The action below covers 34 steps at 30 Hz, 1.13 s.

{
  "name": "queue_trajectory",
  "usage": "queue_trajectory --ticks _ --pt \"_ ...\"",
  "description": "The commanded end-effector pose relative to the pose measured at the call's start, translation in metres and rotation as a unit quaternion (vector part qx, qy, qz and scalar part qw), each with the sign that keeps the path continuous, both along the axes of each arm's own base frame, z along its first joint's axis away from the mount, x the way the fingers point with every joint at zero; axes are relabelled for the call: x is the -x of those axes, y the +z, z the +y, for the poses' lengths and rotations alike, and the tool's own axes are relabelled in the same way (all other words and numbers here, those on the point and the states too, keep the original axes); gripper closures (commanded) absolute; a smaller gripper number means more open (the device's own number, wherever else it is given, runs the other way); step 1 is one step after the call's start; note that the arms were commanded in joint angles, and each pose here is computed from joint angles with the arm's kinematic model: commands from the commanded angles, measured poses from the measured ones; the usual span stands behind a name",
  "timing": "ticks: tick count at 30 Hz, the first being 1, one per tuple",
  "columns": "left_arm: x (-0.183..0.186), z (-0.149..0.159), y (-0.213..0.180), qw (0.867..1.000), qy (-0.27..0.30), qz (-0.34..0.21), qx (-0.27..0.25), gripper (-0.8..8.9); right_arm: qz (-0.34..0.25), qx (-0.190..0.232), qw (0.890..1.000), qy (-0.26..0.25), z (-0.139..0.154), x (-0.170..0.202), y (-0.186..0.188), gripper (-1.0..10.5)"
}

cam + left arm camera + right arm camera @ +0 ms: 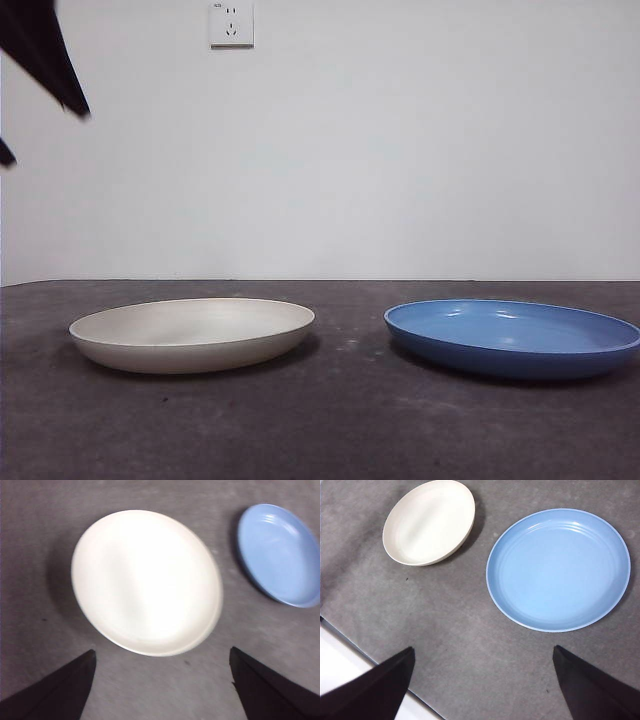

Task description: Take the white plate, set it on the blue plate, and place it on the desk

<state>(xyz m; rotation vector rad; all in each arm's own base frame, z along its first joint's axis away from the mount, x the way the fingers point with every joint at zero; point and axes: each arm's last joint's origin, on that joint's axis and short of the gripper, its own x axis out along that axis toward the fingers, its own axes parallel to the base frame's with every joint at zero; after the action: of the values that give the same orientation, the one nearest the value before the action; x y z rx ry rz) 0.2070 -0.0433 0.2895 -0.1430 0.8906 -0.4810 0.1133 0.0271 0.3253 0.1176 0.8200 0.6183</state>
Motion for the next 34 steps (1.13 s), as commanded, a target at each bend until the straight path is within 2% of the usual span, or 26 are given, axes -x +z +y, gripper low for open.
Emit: queue_trajectory --ticks 1,13,26,29,34 --pt "-0.022 -0.003 -0.010 1.000 0.023 0.015 -0.014 3.84 -0.010 -0.005 1.000 -0.001 0.000 -0.001 0.006 5.0" --pt "-0.088 -0.012 -0.078 0.994 0.038 0.093 -0.047 3.84 -0.010 -0.005 1.000 0.000 0.001 -0.001 0.006 5.0" --pt "-0.118 -0.017 -0.111 0.991 0.043 0.115 -0.047 4.23 -0.014 -0.005 1.000 0.000 0.001 -0.001 0.007 5.0" --pt "-0.119 -0.017 -0.114 0.991 0.045 0.121 -0.047 4.88 -0.015 -0.005 1.000 0.000 0.001 -0.001 0.007 5.0" --pt "-0.121 -0.017 -0.113 0.992 0.046 0.109 -0.044 6.64 -0.015 -0.004 1.000 -0.001 0.001 -0.001 0.007 5.0"
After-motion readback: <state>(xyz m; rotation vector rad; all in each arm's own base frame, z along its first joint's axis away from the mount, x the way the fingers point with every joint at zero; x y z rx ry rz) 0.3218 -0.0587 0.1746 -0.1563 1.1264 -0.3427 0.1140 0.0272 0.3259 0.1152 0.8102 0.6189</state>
